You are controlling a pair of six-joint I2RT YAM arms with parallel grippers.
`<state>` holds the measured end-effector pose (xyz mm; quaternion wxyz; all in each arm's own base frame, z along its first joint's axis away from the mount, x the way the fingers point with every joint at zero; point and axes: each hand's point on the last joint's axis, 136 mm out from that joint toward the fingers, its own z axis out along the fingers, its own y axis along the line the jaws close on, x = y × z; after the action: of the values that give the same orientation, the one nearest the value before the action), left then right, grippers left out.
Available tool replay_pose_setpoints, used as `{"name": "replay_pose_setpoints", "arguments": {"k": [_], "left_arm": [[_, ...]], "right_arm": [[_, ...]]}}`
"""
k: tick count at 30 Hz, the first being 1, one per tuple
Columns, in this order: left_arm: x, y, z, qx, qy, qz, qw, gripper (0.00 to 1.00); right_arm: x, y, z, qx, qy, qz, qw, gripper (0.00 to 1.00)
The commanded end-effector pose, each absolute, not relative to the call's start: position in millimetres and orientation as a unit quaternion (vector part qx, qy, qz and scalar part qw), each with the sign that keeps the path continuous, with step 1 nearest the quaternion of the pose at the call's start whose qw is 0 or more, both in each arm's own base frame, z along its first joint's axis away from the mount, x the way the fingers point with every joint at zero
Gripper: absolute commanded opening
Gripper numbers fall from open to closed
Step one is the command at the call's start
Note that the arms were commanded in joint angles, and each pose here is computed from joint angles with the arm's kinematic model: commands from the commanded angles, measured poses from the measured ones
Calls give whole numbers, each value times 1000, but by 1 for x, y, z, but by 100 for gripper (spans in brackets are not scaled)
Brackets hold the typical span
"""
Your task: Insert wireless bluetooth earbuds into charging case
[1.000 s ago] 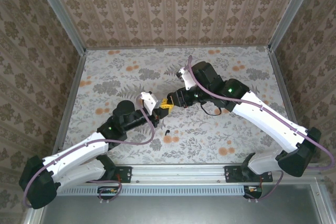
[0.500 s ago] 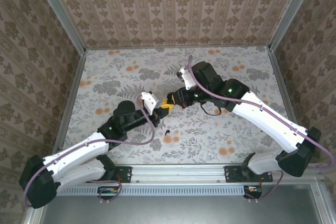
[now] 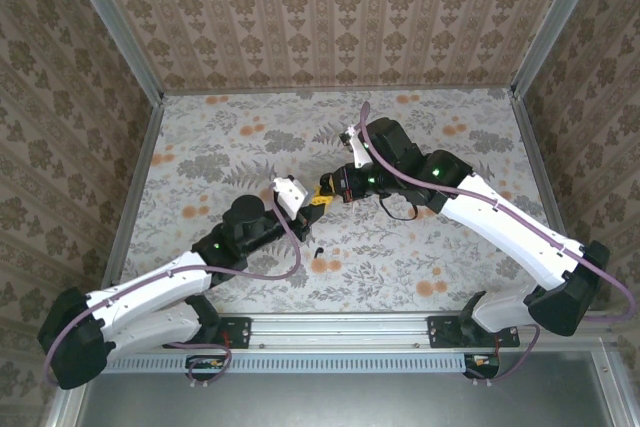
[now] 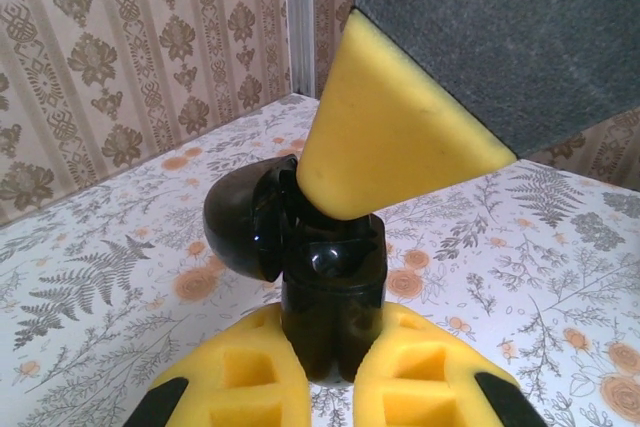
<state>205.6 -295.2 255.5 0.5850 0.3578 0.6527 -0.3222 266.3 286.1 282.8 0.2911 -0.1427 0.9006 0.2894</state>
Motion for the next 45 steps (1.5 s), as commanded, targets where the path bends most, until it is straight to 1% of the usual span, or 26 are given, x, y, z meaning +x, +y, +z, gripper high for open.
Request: {"name": "replay_pose_setpoints", "arguments": {"k": [1, 7, 8, 17, 18, 20, 23, 26, 30, 31, 33, 38, 41, 45], "left_arm": [[213, -291, 274, 341, 632, -307, 624, 0], [214, -293, 273, 345, 629, -300, 629, 0], [214, -294, 273, 346, 629, -299, 629, 0], [215, -296, 271, 355, 626, -288, 632, 0], [215, -296, 271, 355, 625, -288, 633, 0], [214, -297, 272, 356, 623, -288, 634, 0], [214, -297, 271, 356, 623, -288, 634, 0], [214, -297, 269, 357, 623, -290, 633, 0], [213, -298, 267, 358, 622, -299, 629, 0], [212, -299, 266, 360, 622, -302, 627, 0], [211, -299, 267, 360, 620, -311, 624, 0], [210, -294, 267, 353, 620, -336, 614, 0], [212, -289, 268, 343, 623, -348, 611, 0], [213, -278, 270, 329, 626, -350, 614, 0]], "right_arm": [[279, 274, 283, -100, 910, 261, 305, 0], [282, 273, 287, -79, 911, 262, 309, 0], [287, 275, 277, -75, 917, 252, 300, 0], [293, 273, 273, -41, 925, 241, 290, 0], [293, 273, 271, -38, 926, 241, 288, 2], [292, 274, 271, -34, 925, 246, 287, 13], [291, 277, 277, -33, 921, 259, 290, 27], [290, 277, 287, -34, 914, 272, 300, 35], [289, 275, 296, -34, 908, 278, 310, 41], [285, 270, 310, -34, 901, 288, 323, 42], [283, 267, 320, -36, 894, 296, 333, 45], [275, 256, 346, -51, 872, 317, 368, 48], [272, 253, 349, -65, 863, 321, 384, 49], [270, 252, 343, -74, 862, 328, 378, 51]]}}
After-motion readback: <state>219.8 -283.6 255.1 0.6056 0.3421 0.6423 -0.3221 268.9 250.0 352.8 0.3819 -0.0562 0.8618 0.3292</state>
